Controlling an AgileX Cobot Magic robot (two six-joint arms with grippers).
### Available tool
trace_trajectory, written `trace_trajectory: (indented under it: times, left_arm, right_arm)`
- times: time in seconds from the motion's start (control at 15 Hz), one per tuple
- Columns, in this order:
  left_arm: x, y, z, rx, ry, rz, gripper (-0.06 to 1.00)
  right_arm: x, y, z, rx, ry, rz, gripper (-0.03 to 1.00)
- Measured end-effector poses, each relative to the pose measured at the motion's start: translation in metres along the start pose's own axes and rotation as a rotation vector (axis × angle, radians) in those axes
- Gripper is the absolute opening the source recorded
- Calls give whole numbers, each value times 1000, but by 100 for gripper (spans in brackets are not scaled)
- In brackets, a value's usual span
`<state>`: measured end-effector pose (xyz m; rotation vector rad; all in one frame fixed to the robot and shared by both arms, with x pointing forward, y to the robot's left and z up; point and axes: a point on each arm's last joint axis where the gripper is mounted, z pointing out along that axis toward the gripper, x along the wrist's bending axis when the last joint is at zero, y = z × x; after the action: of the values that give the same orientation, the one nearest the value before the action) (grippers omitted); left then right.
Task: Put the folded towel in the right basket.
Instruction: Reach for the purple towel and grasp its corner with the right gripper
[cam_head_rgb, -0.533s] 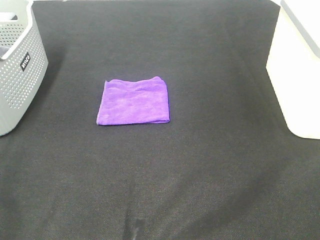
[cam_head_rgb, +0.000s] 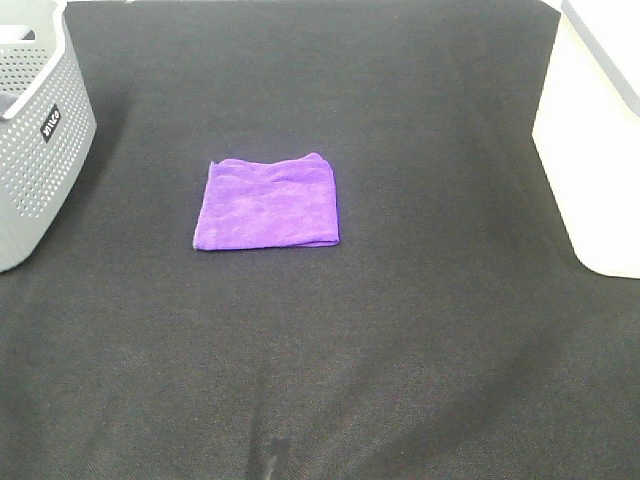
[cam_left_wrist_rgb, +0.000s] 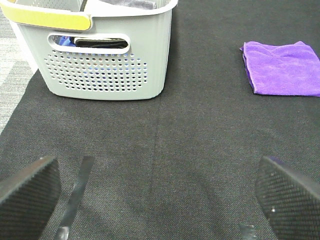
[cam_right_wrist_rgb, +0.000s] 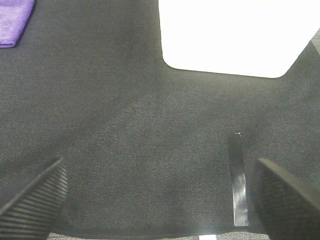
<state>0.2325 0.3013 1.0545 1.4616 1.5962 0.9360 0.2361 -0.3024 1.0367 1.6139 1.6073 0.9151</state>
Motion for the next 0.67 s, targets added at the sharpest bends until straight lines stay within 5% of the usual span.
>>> trace_trajectory:
  times: [0.67]
  left_arm:
    - [0, 0, 0, 0, 0, 0, 99]
  right_arm:
    - [0, 0, 0, 0, 0, -52, 95]
